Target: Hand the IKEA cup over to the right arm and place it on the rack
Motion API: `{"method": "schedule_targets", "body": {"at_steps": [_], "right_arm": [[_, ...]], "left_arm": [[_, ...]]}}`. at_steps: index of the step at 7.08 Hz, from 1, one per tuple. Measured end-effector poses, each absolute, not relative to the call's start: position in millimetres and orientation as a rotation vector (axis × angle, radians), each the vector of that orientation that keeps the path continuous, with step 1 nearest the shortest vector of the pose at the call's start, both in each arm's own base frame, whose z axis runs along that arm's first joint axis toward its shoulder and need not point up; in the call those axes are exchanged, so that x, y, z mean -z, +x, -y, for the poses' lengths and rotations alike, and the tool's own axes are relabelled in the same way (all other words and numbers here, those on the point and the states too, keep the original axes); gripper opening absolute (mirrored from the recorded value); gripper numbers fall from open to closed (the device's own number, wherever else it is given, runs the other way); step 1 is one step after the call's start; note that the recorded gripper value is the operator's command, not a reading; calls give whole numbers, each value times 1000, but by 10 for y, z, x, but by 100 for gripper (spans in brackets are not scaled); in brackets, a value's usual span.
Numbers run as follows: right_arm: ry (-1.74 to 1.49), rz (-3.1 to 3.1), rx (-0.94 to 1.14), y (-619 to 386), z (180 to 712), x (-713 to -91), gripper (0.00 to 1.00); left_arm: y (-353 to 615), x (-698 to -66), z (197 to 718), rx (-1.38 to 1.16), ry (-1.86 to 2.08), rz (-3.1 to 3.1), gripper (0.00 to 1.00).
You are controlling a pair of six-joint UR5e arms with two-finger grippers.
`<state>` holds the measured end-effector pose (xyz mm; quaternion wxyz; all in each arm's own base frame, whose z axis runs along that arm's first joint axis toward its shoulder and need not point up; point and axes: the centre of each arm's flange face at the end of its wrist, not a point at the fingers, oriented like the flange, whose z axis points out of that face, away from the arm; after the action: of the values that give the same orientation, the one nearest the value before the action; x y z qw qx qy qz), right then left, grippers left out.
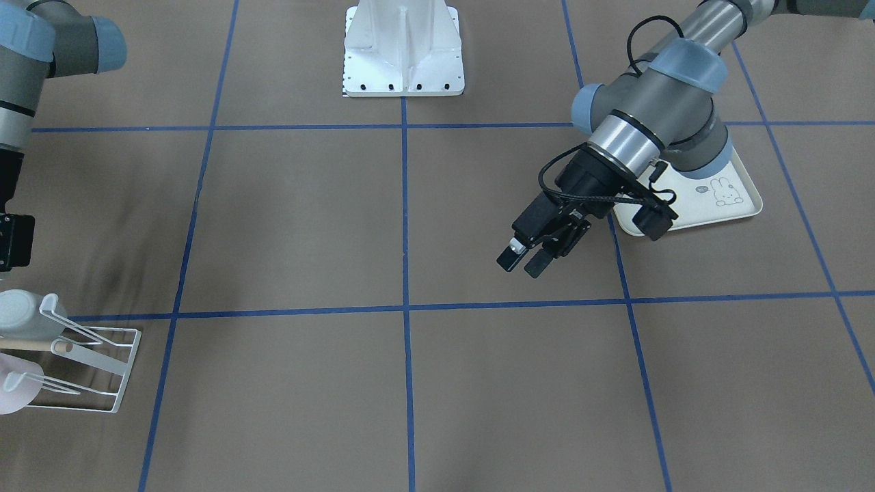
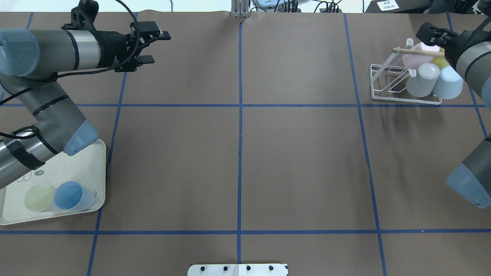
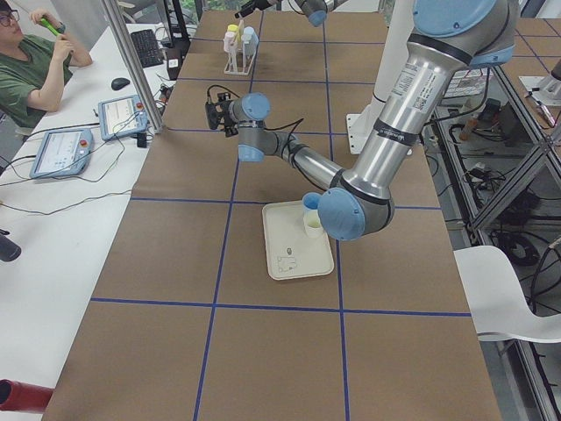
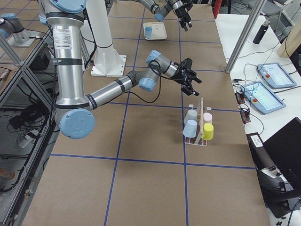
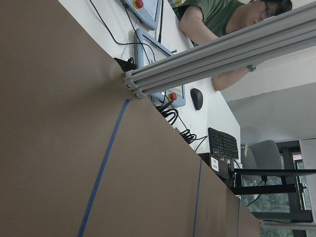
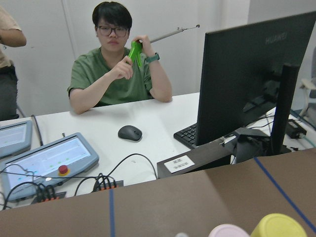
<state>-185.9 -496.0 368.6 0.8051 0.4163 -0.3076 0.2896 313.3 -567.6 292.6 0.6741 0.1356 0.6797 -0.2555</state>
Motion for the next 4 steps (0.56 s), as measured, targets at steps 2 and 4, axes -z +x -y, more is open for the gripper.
{"method": "schedule_targets", "body": {"at_steps": [2,4], "right_arm": [[760,896,-580,-1957,4772,-3242,100],[604,1123,-581,-2132,4693,-2759,100]], "left_arm": [[2284,-3397,5794,487,272,-1424,100],[1623,-4127,5422,394,214,-1350,100]]}}
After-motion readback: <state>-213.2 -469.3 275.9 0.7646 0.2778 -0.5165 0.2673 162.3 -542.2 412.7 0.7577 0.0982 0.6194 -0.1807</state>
